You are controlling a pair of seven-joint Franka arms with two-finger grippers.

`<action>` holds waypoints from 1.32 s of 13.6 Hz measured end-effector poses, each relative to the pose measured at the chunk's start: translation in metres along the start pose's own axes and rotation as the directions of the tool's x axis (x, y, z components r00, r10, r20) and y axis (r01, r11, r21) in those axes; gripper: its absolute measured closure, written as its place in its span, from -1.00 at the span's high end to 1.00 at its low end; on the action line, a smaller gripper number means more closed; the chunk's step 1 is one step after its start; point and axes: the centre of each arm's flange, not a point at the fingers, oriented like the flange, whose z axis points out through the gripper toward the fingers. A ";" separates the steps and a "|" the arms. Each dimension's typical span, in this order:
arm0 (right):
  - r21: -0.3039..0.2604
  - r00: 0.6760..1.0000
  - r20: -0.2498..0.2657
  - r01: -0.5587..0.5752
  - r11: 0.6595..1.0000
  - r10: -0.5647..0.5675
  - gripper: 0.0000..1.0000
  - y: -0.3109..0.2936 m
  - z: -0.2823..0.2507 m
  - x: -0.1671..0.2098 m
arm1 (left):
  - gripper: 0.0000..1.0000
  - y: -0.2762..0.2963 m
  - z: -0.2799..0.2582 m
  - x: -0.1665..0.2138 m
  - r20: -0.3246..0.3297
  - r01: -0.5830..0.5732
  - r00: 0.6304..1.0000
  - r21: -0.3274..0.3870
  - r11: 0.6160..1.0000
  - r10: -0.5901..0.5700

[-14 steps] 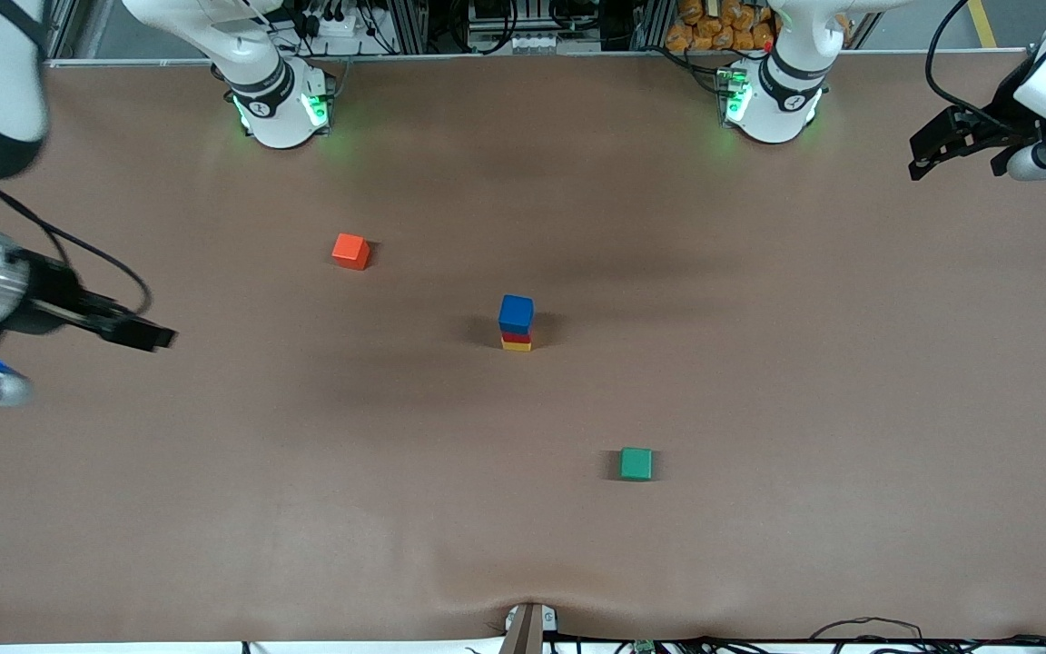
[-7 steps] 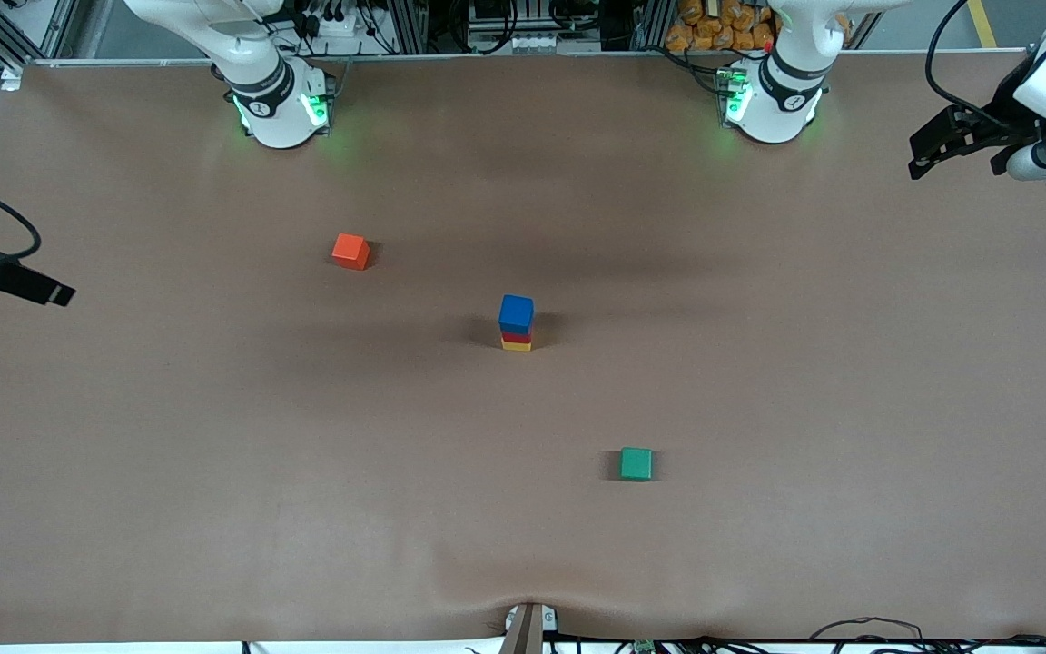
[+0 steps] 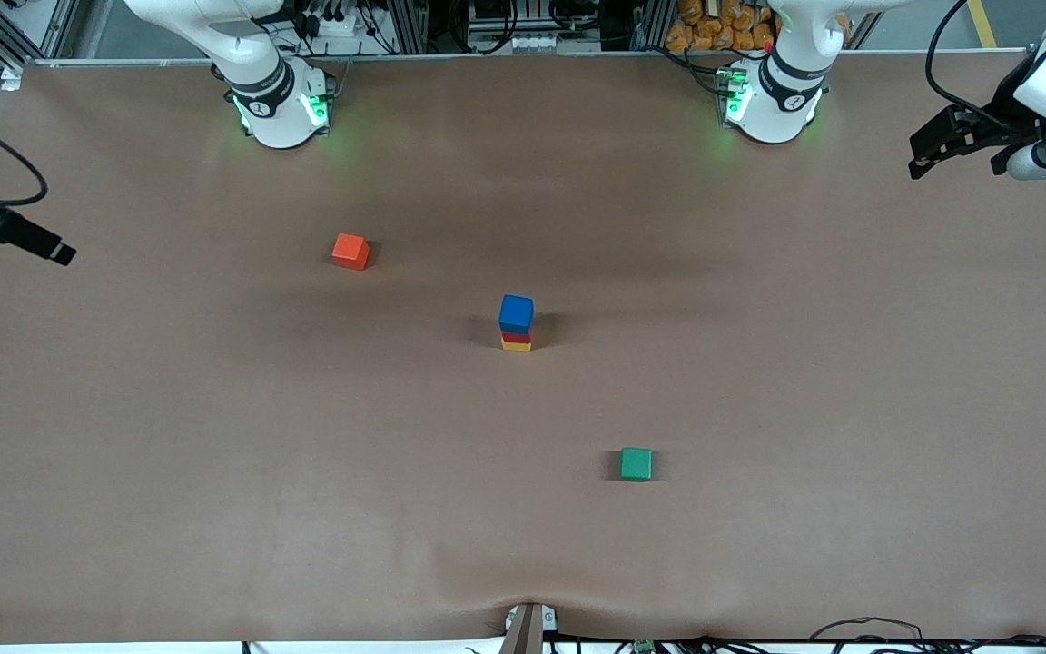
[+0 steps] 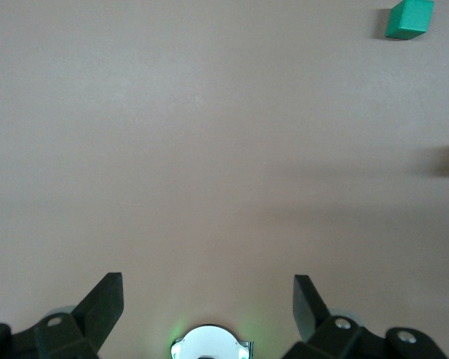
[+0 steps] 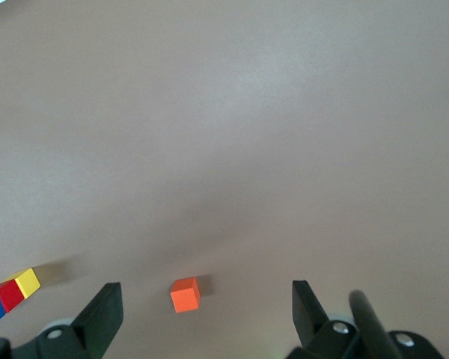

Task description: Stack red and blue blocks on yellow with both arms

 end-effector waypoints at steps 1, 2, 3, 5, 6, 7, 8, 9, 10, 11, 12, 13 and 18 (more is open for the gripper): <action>0.000 1.000 -0.001 -0.001 1.000 0.001 1.00 0.004 0.007 -0.005 | 1.00 0.000 0.000 0.000 0.001 0.000 1.000 0.000 1.000 0.000; -0.002 1.000 0.000 -0.002 1.000 0.002 1.00 0.007 0.012 -0.008 | 1.00 0.000 0.000 0.000 0.003 -0.001 1.000 0.000 1.000 0.001; -0.004 1.000 0.001 0.005 1.000 -0.005 1.00 0.010 0.015 -0.009 | 1.00 0.000 0.000 -0.001 0.005 -0.001 1.000 0.001 1.000 0.001; -0.002 0.998 -0.014 0.064 0.998 -0.064 1.00 0.012 0.014 -0.006 | 1.00 0.001 0.001 -0.001 0.011 -0.002 1.000 0.002 1.000 0.002; -0.002 0.996 -0.026 0.086 0.996 -0.086 1.00 0.014 0.010 -0.005 | 1.00 0.001 0.001 -0.001 0.012 -0.003 1.000 0.002 1.000 0.003; -0.003 0.995 -0.035 0.091 0.996 -0.091 1.00 0.018 0.003 -0.004 | 1.00 0.002 0.001 -0.002 0.013 -0.003 1.000 0.002 1.000 0.003; -0.004 0.996 -0.035 0.086 0.996 -0.086 1.00 0.024 -0.005 -0.002 | 1.00 0.002 0.001 -0.002 0.013 -0.004 1.000 0.002 1.000 0.004; -0.005 0.996 -0.035 0.087 0.996 -0.087 1.00 0.030 -0.013 -0.001 | 1.00 0.002 0.001 -0.002 0.013 -0.004 1.000 0.002 1.000 0.004; -0.005 0.994 -0.041 0.105 0.994 -0.105 1.00 0.033 -0.021 0.000 | 1.00 0.002 0.001 -0.002 0.013 -0.004 1.000 0.002 1.000 0.004; -0.006 0.990 -0.047 0.136 0.991 -0.136 1.00 0.032 -0.026 -0.001 | 1.00 0.002 0.001 -0.002 0.012 -0.004 1.000 0.002 1.000 0.004; -0.009 0.986 -0.045 0.162 0.987 -0.162 1.00 0.031 -0.029 -0.002 | 1.00 0.001 -0.001 -0.002 0.010 -0.003 1.000 0.002 1.000 0.003; -0.011 0.984 -0.034 0.174 0.985 -0.174 1.00 0.031 -0.028 -0.003 | 1.00 0.000 -0.003 -0.001 0.004 -0.001 1.000 0.001 1.000 0.001; -0.015 0.982 -0.012 0.186 0.982 -0.186 1.00 0.032 -0.025 -0.003 | 1.00 -0.003 -0.016 0.000 -0.023 0.006 1.000 -0.004 1.000 -0.006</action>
